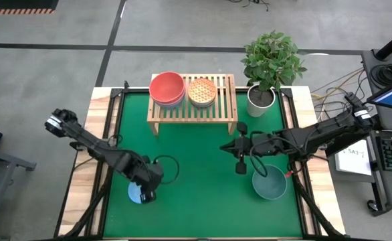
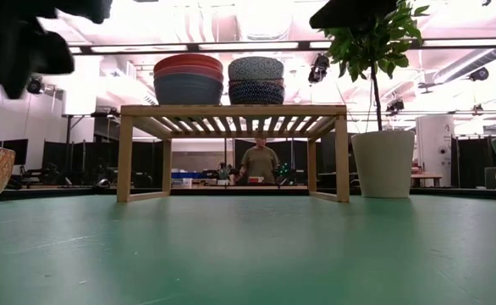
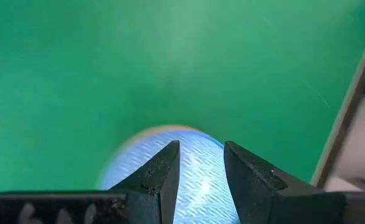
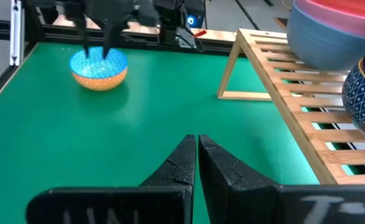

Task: Place and stack bowls onto a shelf
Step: Stack the light blue patterned bowl on top of the orange patterned bowl on the shelf

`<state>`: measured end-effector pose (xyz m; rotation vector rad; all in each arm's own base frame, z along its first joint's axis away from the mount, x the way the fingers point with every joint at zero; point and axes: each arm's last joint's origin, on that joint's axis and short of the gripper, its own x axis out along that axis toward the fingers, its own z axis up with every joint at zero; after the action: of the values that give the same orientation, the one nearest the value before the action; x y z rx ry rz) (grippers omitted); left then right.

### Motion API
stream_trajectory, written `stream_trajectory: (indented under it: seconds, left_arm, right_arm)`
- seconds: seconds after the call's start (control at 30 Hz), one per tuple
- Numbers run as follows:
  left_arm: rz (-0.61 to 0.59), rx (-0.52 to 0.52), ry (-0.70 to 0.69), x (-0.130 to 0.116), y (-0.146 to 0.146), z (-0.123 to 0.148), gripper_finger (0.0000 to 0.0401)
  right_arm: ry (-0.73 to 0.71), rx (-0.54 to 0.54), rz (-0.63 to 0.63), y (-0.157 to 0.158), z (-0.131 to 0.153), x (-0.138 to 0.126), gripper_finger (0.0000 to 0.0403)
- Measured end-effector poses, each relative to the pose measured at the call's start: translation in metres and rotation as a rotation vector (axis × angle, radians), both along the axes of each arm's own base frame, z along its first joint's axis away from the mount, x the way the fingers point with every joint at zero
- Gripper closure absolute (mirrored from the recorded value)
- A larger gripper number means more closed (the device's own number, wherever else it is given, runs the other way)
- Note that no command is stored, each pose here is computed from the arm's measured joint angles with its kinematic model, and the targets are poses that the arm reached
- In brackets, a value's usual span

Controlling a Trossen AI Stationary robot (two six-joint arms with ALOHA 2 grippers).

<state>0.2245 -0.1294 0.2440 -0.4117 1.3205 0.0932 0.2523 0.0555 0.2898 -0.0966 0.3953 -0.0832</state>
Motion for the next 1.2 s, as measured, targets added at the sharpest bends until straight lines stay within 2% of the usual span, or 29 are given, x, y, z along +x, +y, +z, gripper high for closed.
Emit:
stream_trajectory:
  seconds: [0.2, 0.37, 0.5, 0.7, 0.87, 1.07, 1.2]
  left_arm:
    - [-0.017, -0.029, 0.055, -0.005, -0.026, -0.007, 0.0279]
    - [0.012, -0.016, 0.108, -0.009, -0.042, -0.019, 0.0239]
    - [0.037, 0.035, 0.141, -0.006, -0.049, -0.035, 0.0211]
    - [0.010, 0.076, 0.180, 0.004, -0.059, -0.063, 0.0209]
    - [-0.009, 0.096, 0.215, 0.008, -0.062, -0.076, 0.0248]
    - [-0.041, 0.096, 0.232, 0.004, -0.063, -0.073, 0.0380]
    - [-0.070, 0.073, 0.214, 0.006, -0.064, -0.059, 0.0386]
  right_arm:
    - [-0.004, -0.005, 0.003, 0.000, -0.002, 0.000, 0.0394]
    - [-0.004, -0.005, 0.003, 0.000, -0.002, 0.000, 0.0394]
    - [-0.004, -0.004, 0.003, 0.000, -0.002, 0.000, 0.0394]
    - [-0.005, 0.004, -0.001, 0.000, -0.002, 0.000, 0.0394]
    - [-0.003, 0.004, 0.000, 0.000, -0.002, 0.000, 0.0394]
    - [0.010, -0.009, 0.005, 0.000, -0.003, -0.001, 0.0394]
    - [0.048, -0.034, 0.042, 0.001, -0.006, -0.002, 0.0394]
